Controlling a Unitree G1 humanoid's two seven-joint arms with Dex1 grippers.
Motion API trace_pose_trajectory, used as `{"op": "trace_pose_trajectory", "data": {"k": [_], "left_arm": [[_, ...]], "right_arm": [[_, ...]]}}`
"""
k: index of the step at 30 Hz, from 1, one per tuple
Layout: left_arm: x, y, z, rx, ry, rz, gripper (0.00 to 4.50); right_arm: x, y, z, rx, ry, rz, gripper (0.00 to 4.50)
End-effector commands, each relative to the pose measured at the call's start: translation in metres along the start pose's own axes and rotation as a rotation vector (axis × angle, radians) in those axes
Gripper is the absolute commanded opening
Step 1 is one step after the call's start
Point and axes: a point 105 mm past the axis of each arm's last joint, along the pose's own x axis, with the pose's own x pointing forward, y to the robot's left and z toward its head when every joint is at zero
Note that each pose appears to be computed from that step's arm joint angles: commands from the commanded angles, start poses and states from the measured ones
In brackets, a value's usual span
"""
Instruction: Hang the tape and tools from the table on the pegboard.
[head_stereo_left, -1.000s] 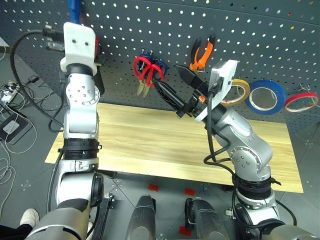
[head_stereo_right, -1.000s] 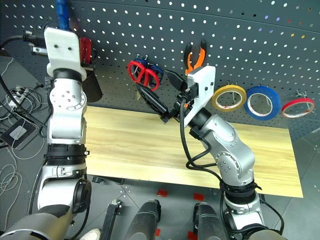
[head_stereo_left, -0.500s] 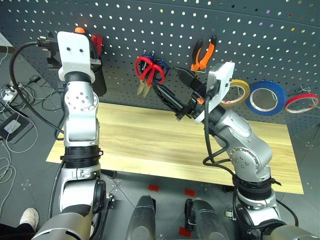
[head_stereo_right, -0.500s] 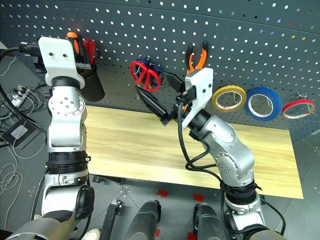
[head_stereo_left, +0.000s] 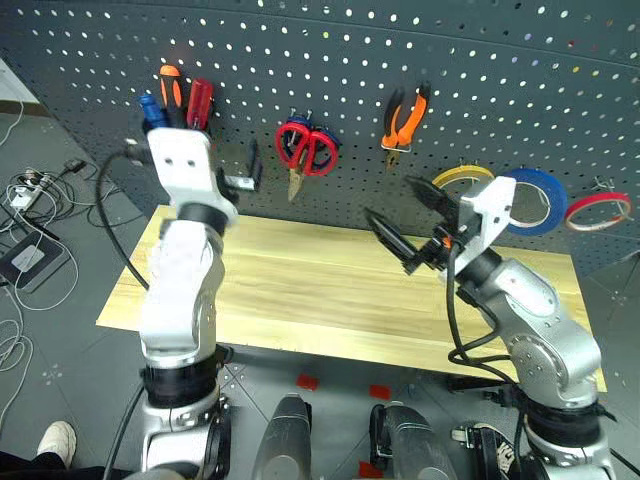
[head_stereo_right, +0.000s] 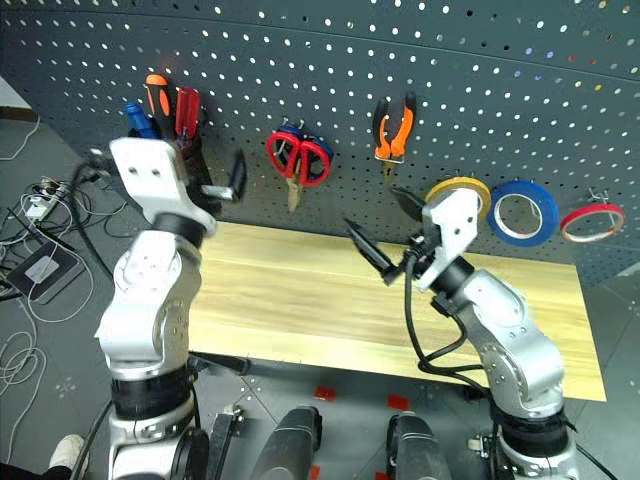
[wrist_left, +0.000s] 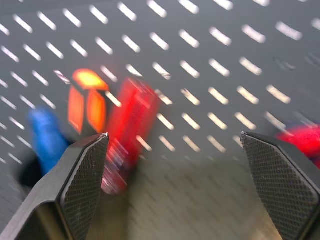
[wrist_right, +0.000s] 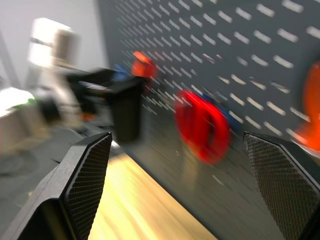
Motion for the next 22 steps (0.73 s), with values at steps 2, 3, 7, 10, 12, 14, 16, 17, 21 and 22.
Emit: {"op": "trace_pose_trajectory", "data": {"k": [2, 3, 7, 10, 12, 14, 16, 17, 21, 22], "left_arm": [[-0.034, -0.021, -0.033, 0.013, 0.111, -0.105, 4.45], [-0.041, -0.023, -0.048, 0.01, 0.161, -0.109, 4.45], [-0.069, -0.031, -0.115, -0.054, 0.389, -0.14, 4.45], [-0.076, -0.035, -0.14, -0.081, 0.464, -0.163, 4.45], [-0.076, -0.037, -0.148, -0.086, 0.482, -0.18, 4.45], [-0.074, -0.037, -0.155, -0.089, 0.497, -0.191, 4.45], [-0.074, -0.037, -0.161, -0.091, 0.511, -0.201, 4.45], [-0.075, -0.036, -0.165, -0.091, 0.519, -0.205, 4.45], [-0.078, -0.033, -0.174, -0.093, 0.545, -0.215, 4.45], [-0.079, -0.033, -0.175, -0.086, 0.549, -0.218, 4.45]], "right_arm": [[-0.027, -0.032, -0.02, -0.111, 0.085, -0.279, 4.5], [-0.033, -0.038, -0.027, -0.123, 0.107, -0.344, 4.5], [-0.06, -0.059, -0.064, -0.142, 0.251, -0.562, 4.5], [-0.084, -0.07, -0.097, -0.077, 0.376, -0.702, 4.5], [-0.094, -0.07, -0.111, -0.049, 0.419, -0.758, 4.5], [-0.103, -0.067, -0.121, -0.055, 0.446, -0.787, 4.5], [-0.108, -0.062, -0.129, -0.063, 0.477, -0.789, 4.5], [-0.112, -0.061, -0.133, -0.066, 0.49, -0.791, 4.5], [-0.124, -0.066, -0.144, -0.055, 0.534, -0.825, 4.5], [-0.125, -0.066, -0.145, -0.055, 0.539, -0.825, 4.5]]}}
